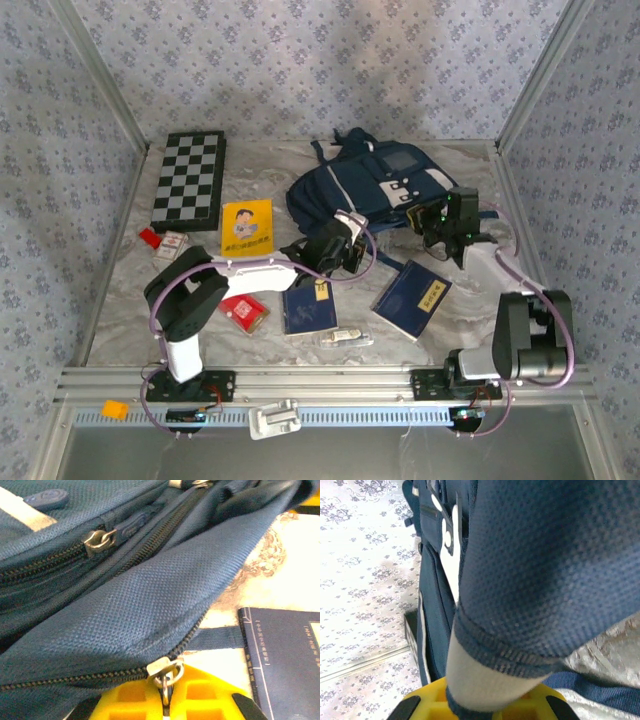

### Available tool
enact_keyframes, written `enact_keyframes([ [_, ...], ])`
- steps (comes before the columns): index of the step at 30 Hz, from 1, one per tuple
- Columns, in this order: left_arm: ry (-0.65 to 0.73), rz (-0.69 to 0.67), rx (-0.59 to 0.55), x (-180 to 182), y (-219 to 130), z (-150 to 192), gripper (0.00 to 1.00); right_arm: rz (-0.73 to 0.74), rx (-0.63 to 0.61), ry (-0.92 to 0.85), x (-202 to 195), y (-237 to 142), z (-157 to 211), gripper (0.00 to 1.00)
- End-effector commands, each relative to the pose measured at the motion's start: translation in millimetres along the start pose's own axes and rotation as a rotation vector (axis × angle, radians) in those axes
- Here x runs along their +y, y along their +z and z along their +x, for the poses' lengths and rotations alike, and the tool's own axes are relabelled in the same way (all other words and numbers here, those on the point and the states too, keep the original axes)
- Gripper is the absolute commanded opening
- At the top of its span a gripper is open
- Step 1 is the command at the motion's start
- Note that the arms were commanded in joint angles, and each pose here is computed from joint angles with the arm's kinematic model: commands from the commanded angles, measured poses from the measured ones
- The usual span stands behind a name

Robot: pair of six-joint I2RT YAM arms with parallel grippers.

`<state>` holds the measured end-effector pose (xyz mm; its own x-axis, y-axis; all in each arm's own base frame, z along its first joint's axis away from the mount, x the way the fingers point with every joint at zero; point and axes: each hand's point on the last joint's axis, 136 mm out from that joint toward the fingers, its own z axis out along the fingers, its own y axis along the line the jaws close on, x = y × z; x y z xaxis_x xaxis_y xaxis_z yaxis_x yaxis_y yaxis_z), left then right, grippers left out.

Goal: Pack the student bag

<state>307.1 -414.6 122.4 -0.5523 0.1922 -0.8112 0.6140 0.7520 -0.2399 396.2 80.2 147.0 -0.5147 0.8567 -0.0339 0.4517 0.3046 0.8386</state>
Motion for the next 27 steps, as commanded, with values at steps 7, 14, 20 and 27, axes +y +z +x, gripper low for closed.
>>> enact_keyframes([
  [7, -0.037, 0.063, 0.114, -29, 23, -8, 0.0, -0.049, 0.088, -0.161, 30, 20, -31, 0.19],
  [14, -0.061, 0.053, 0.099, -23, 33, -16, 0.0, -0.001, 0.12, -0.183, 5, 0, -8, 0.64],
  [20, -0.046, 0.07, 0.08, -27, 32, -22, 0.0, 0.01, 0.162, -0.175, -11, -24, 19, 0.79],
  [27, -0.041, 0.1, 0.077, -33, 33, -26, 0.0, -0.033, 0.224, -0.089, -18, -9, 64, 0.82],
])
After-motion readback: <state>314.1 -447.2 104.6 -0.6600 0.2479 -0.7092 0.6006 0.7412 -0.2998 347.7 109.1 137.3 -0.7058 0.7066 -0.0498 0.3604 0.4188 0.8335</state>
